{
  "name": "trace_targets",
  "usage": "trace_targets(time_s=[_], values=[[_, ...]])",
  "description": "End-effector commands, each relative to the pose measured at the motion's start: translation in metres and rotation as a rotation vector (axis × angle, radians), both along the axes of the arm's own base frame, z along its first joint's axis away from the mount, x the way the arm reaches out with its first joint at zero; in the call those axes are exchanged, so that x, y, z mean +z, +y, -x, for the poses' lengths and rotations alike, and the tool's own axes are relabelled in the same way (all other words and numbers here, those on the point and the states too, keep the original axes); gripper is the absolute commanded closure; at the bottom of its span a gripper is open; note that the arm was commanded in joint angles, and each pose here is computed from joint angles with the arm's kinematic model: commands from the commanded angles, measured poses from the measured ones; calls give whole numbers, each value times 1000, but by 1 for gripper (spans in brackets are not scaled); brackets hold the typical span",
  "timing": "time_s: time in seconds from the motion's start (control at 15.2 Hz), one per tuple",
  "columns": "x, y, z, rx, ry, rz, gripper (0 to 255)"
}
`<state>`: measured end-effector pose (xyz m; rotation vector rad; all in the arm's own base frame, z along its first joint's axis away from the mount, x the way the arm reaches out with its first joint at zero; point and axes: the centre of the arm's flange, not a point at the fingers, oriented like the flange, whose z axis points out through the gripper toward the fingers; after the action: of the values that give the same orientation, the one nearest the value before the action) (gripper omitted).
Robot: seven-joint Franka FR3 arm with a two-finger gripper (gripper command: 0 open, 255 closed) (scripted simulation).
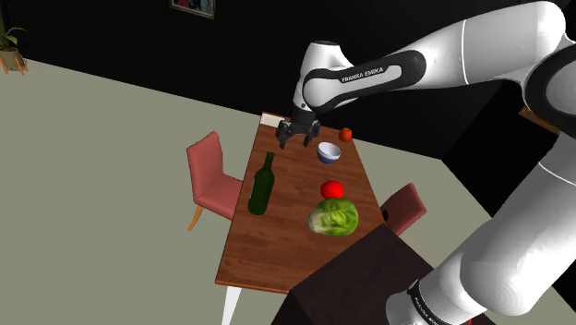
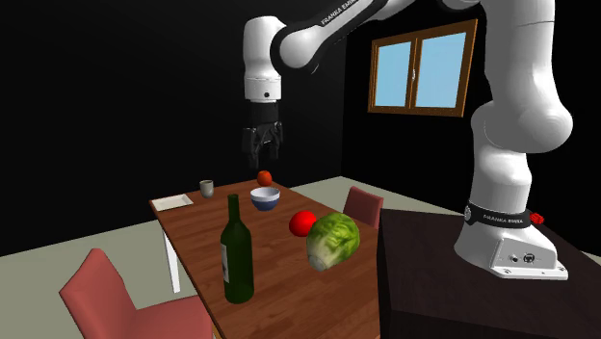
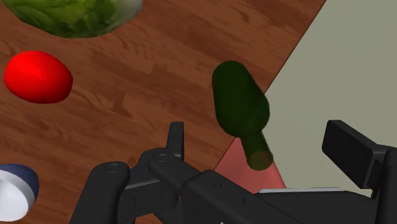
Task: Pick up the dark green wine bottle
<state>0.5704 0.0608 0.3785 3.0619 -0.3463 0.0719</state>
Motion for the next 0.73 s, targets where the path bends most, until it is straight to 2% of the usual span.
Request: trace_targets(time_s=[0.0,0.46,0.66], values=[[-18,1,-18,-8,3,-3,0],[-82,13,-85,-32,14,-15,0],[-95,14,-87,-32,14,-15,0]])
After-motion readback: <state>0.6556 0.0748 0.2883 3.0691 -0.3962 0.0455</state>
